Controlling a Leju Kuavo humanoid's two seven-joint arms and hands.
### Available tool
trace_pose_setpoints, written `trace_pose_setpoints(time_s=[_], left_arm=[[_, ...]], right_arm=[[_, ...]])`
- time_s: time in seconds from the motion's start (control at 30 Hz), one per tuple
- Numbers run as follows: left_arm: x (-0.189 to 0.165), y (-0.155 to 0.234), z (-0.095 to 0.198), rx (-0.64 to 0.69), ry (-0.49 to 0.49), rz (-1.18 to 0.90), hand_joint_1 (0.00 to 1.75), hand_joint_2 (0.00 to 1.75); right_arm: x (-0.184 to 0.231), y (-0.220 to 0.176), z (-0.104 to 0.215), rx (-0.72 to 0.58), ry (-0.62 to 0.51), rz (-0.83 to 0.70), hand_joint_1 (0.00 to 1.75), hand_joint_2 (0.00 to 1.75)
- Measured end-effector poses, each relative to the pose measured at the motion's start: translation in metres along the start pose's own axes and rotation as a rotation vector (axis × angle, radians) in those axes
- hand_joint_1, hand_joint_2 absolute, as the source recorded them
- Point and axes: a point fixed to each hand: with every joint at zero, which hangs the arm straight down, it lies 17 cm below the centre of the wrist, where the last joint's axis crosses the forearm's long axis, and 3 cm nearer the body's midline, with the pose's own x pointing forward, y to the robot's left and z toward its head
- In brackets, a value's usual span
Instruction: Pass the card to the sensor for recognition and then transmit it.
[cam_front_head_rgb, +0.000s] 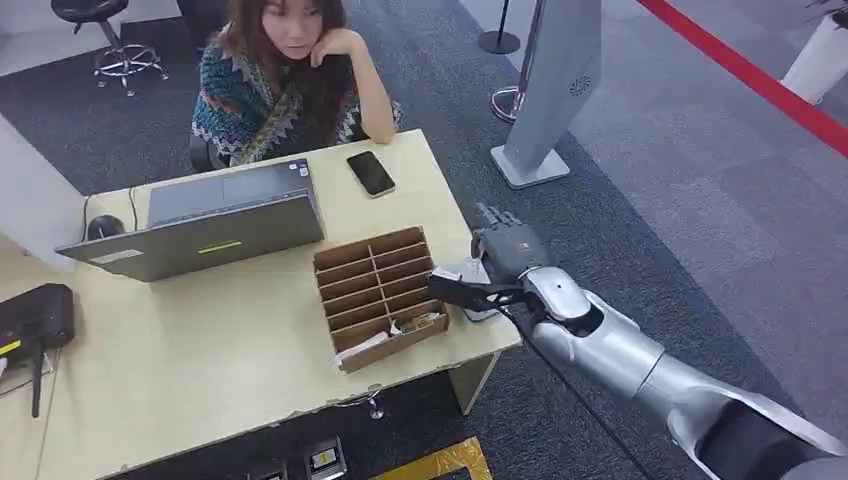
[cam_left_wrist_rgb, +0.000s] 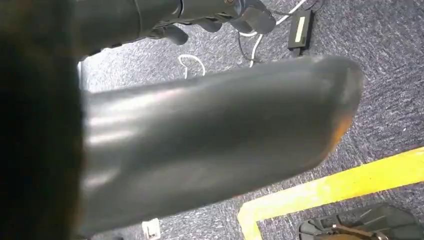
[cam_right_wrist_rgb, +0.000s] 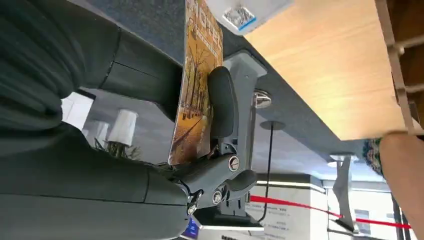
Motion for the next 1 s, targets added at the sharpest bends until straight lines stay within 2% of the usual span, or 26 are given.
trace_pose_setpoints(time_s=[0.6, 1.0], left_arm=[[0.003, 0.000, -0.001, -0.001, 0.014, -0.004, 0.00, 0.00], [0.009, 0.000, -0.003, -0.006, 0.009, -0.004, 0.00, 0.00]], right_arm=[[-0.001, 0.048, 0.026, 0.099, 0.007, -0.019, 1.75, 1.75], [0.003, 0.054, 0.027, 0.092, 0.016, -0.052, 1.75, 1.75]])
